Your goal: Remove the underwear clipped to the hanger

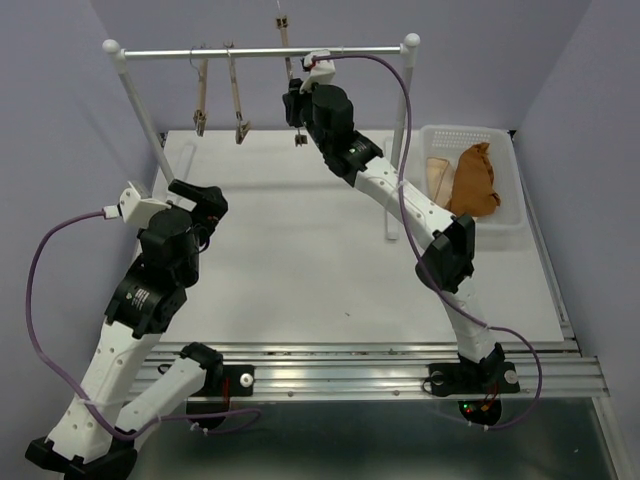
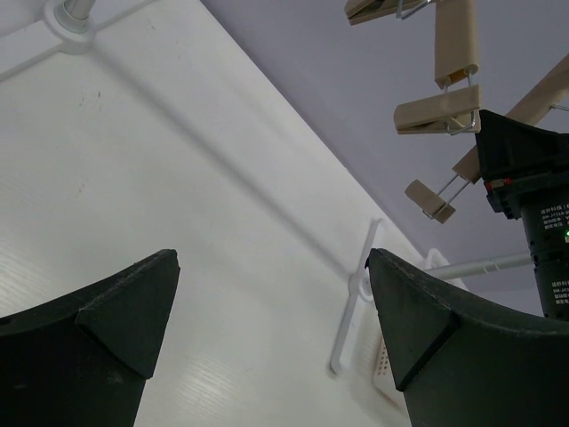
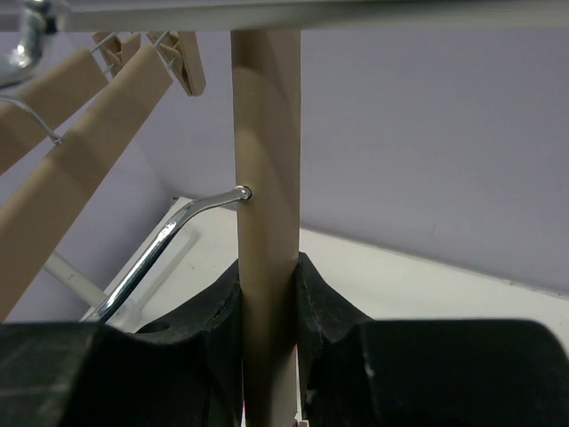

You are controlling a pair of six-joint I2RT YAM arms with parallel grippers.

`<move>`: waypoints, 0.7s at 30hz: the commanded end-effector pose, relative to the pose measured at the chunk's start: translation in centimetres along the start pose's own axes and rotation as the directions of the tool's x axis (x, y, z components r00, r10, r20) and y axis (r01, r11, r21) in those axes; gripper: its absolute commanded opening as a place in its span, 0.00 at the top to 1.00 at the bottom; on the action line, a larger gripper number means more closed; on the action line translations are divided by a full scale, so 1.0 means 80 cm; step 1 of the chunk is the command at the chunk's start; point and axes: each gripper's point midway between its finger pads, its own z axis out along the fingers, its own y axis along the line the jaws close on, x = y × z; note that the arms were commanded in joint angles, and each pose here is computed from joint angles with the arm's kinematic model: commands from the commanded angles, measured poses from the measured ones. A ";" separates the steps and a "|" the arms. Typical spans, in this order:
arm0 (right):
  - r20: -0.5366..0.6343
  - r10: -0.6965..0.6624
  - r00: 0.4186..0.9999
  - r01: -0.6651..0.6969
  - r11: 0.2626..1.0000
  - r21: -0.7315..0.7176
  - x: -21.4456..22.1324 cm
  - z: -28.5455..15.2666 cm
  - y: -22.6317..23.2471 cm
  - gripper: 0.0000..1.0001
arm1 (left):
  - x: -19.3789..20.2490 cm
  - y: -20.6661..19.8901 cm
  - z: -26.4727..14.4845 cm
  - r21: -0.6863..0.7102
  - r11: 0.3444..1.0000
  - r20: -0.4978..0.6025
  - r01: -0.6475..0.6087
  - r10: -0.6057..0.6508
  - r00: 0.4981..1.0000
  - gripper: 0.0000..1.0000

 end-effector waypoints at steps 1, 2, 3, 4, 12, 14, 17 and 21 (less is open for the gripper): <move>0.170 0.028 0.985 -0.030 1.000 0.009 -0.082 -0.005 -0.005 0.89 | -0.001 0.005 0.006 -0.016 1.000 0.022 -0.017 0.017 1.000 0.01; 0.175 0.026 0.984 -0.028 0.999 0.014 -0.085 -0.003 -0.011 0.89 | -0.001 0.004 0.005 -0.010 1.000 0.021 -0.016 0.016 1.000 0.01; 0.177 0.025 0.984 -0.027 1.000 0.014 -0.084 -0.001 -0.011 0.89 | -0.001 0.004 0.005 -0.008 1.000 0.020 -0.017 0.017 1.000 0.01; 0.180 0.025 0.983 -0.028 1.000 0.014 -0.083 0.001 -0.011 0.89 | -0.002 0.003 0.005 -0.003 1.000 0.022 -0.015 0.015 1.000 0.01; 0.229 0.026 0.973 -0.037 0.998 0.043 -0.092 0.021 -0.051 0.88 | 0.001 0.002 0.007 -0.002 1.000 0.017 -0.016 0.016 1.000 0.01; 0.236 0.018 0.971 -0.031 0.998 0.051 -0.092 0.024 -0.059 0.86 | 0.002 -0.001 0.008 0.003 1.000 0.011 -0.016 0.016 1.000 0.01; 0.221 0.008 0.975 -0.020 0.999 0.049 -0.079 0.029 -0.059 0.85 | 0.003 -0.003 0.011 0.004 1.000 0.010 -0.023 0.023 1.000 0.01; 0.196 -0.005 0.981 -0.010 0.997 0.072 -0.065 0.032 -0.071 0.82 | 0.007 -0.009 0.016 0.009 0.999 0.000 -0.036 0.036 0.999 0.01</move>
